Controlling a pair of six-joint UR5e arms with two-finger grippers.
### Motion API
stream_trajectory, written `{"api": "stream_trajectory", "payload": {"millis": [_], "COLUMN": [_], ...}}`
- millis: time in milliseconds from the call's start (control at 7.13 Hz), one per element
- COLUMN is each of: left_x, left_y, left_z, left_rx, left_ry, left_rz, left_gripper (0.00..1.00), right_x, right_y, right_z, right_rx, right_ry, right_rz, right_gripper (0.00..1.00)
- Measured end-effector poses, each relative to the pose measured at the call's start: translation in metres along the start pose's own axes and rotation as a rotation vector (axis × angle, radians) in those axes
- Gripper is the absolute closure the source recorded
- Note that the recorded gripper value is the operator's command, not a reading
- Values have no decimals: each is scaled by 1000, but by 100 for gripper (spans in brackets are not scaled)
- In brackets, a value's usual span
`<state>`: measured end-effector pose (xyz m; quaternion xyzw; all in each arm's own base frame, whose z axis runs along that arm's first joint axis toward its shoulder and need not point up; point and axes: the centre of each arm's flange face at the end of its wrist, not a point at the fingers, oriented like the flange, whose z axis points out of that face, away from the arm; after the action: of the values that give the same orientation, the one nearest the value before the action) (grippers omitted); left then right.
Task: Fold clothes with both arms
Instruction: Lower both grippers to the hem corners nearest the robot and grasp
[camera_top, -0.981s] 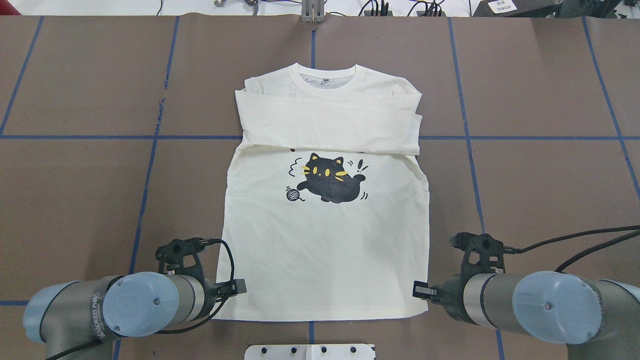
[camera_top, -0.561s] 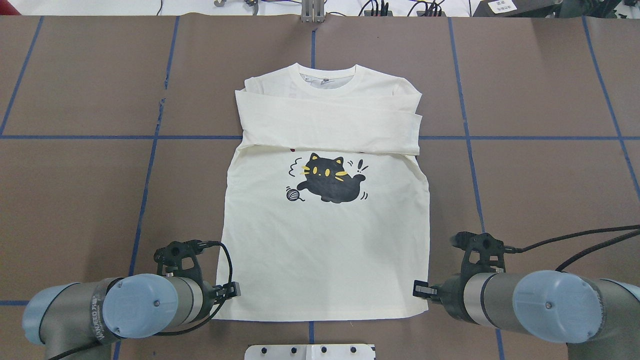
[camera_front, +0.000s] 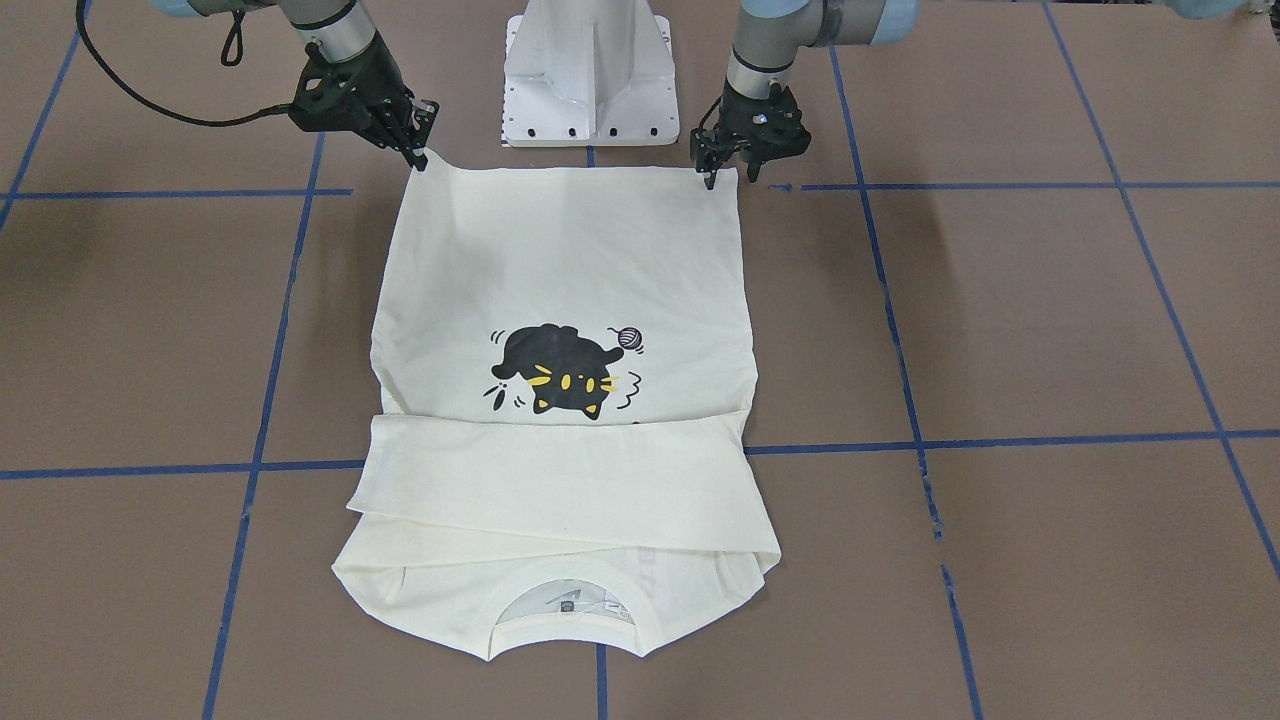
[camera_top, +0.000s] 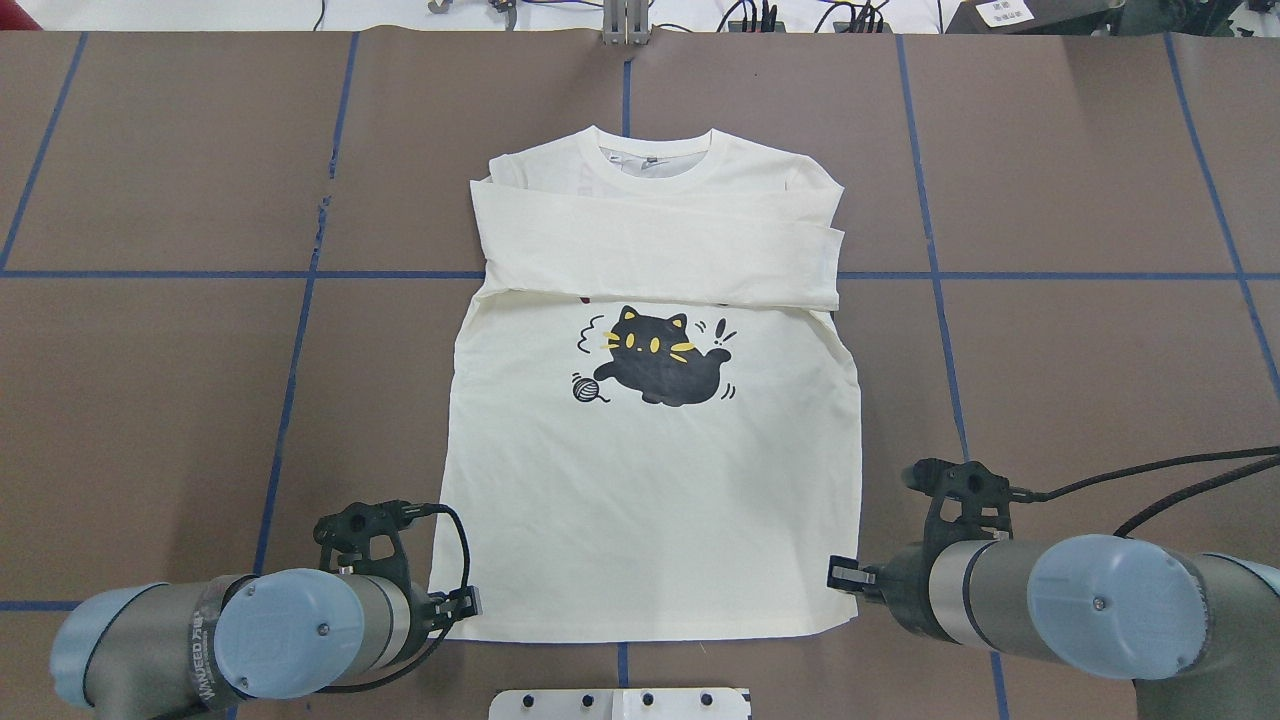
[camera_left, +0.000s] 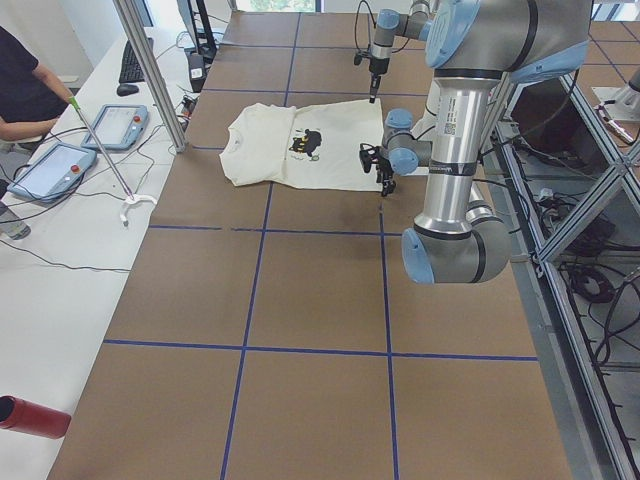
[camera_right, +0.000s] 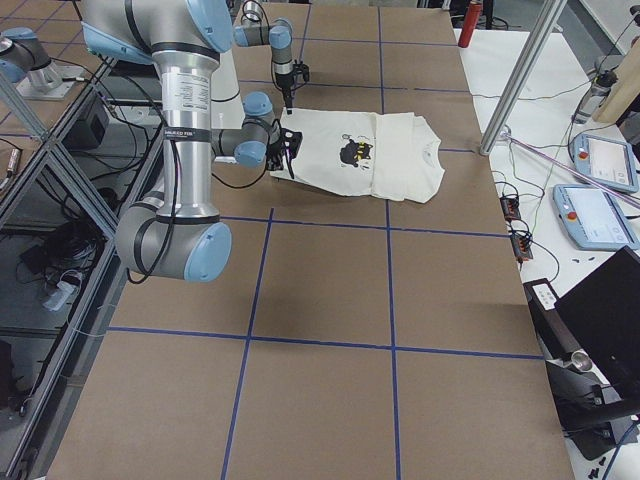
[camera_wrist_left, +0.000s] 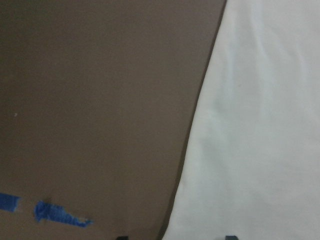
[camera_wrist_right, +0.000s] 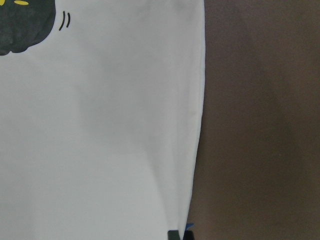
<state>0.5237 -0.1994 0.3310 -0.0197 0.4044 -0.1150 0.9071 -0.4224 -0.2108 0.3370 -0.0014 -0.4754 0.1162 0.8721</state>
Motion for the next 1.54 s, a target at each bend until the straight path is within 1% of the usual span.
{"api": "stream_trajectory", "payload": {"millis": [280, 421, 561, 981, 1402, 1542], "left_x": [0, 1, 1, 4, 4, 2], "left_y": [2, 2, 2, 3, 2, 1], "left_z": [-1, -1, -2, -4, -4, -3], "left_rx": [-4, -5, -6, -7, -6, -5], "left_ry": [-3, -3, -1, 6, 5, 3], "left_rz": [2, 2, 2, 2, 1, 1], "left_gripper": [48, 55, 59, 63, 82, 85], "right_x": [0, 0, 1, 1, 2, 2], "right_y": [-2, -2, -3, -7, -7, -7], "right_z": [0, 0, -1, -2, -1, -1], "right_rx": [0, 1, 2, -3, -4, -4], "right_ry": [1, 1, 1, 1, 4, 5], "right_rz": [2, 3, 3, 7, 6, 5], "right_gripper": [100, 100, 100, 100, 100, 100]}}
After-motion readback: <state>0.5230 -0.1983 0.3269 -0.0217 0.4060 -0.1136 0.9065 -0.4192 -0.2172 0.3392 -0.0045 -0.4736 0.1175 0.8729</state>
